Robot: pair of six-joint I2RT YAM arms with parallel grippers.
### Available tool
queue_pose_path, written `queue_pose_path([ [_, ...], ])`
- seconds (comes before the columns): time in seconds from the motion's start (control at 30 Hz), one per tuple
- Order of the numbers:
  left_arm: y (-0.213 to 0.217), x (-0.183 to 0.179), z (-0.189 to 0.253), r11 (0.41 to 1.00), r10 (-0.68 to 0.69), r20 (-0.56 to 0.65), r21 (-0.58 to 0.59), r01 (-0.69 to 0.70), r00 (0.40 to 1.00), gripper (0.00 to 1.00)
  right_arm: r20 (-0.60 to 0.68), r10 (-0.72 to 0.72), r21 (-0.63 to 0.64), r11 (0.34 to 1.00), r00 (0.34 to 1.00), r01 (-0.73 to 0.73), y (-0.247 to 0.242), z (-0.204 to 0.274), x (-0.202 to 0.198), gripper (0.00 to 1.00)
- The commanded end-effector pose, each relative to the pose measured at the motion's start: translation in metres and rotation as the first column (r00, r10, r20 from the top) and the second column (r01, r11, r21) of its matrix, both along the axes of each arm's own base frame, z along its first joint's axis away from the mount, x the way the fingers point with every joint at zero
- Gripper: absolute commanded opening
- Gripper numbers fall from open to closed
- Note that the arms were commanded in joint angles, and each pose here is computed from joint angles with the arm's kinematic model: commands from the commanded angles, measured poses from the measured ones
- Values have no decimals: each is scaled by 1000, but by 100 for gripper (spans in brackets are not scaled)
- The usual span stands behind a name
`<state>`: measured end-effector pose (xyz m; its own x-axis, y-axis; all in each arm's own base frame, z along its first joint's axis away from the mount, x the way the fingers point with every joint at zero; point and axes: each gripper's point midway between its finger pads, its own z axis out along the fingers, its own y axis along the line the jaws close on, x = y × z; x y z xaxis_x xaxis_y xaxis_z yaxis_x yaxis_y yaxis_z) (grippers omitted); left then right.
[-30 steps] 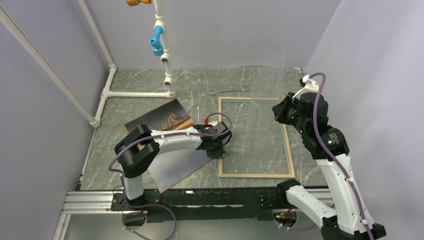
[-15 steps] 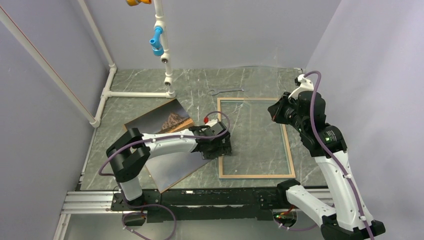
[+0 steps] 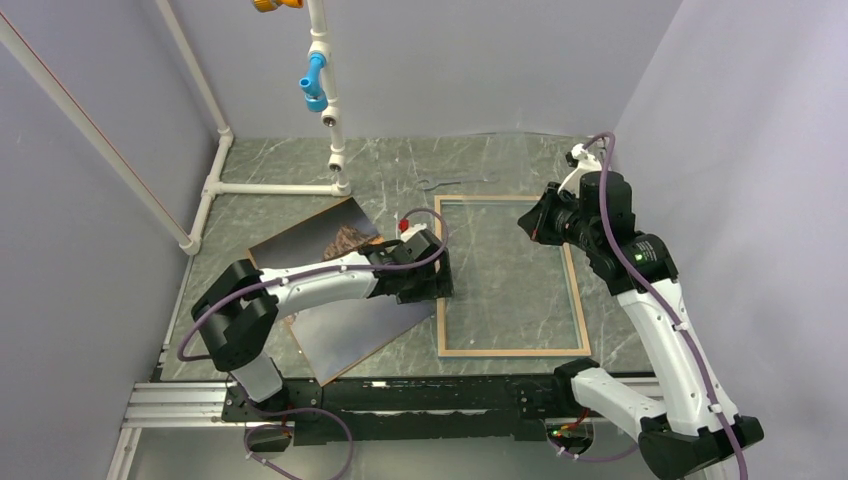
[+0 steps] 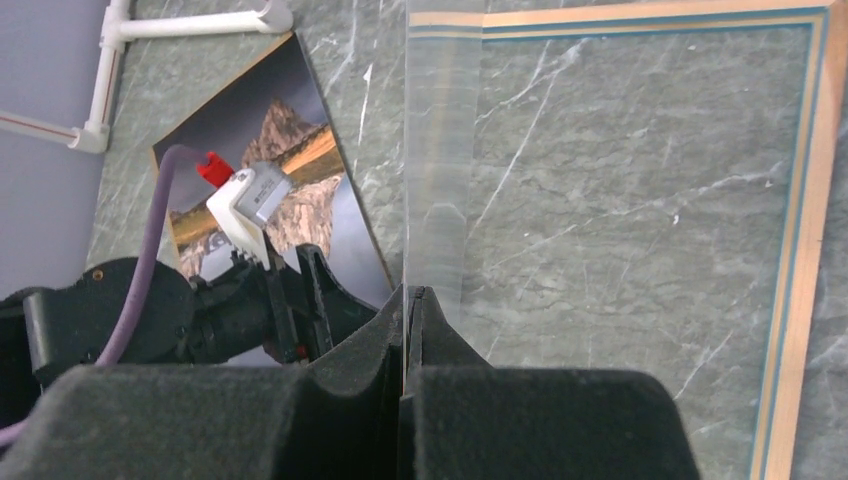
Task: Put the photo into the frame
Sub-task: Move the photo frame to the center of the board, then adjust the photo frame item at the center of the board.
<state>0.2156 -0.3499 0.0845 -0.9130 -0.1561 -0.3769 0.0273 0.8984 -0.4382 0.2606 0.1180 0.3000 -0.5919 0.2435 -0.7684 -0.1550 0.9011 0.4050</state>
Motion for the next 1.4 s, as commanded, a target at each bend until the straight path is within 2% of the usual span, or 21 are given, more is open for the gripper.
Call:
queue_pose_path([
  [0.0,11,12,13,1000,1,48,-24,0,999,82,92,46,57,997,995,-51,10,30,4,0],
  [0.3,7,40,4,993,-51,49,110,46,997,77,-8,83,114,990,997,-82,13,9,14,0],
  [0.5,-6,59,-8,989,-63,11,136,61,998,77,-58,82,186,980,995,-70,-2,-5,22,0],
  [0.7,1,68,-26,988,-30,-35,152,35,999,80,-82,67,206,977,994,-49,-17,-15,24,0],
  [0.9,6,71,-39,993,-33,-77,107,42,996,88,-91,58,217,975,994,-37,-24,-19,24,0],
  [0.97,9,72,-40,994,-33,-75,99,40,997,87,-91,61,221,974,994,-40,-24,-20,24,0],
  [1.23,9,76,-22,993,-51,11,-104,52,999,85,-104,80,237,970,991,-54,-21,-26,25,0],
  [1.37,22,84,-12,995,-20,53,-96,25,998,78,-106,83,235,970,991,-56,-22,-27,24,0],
])
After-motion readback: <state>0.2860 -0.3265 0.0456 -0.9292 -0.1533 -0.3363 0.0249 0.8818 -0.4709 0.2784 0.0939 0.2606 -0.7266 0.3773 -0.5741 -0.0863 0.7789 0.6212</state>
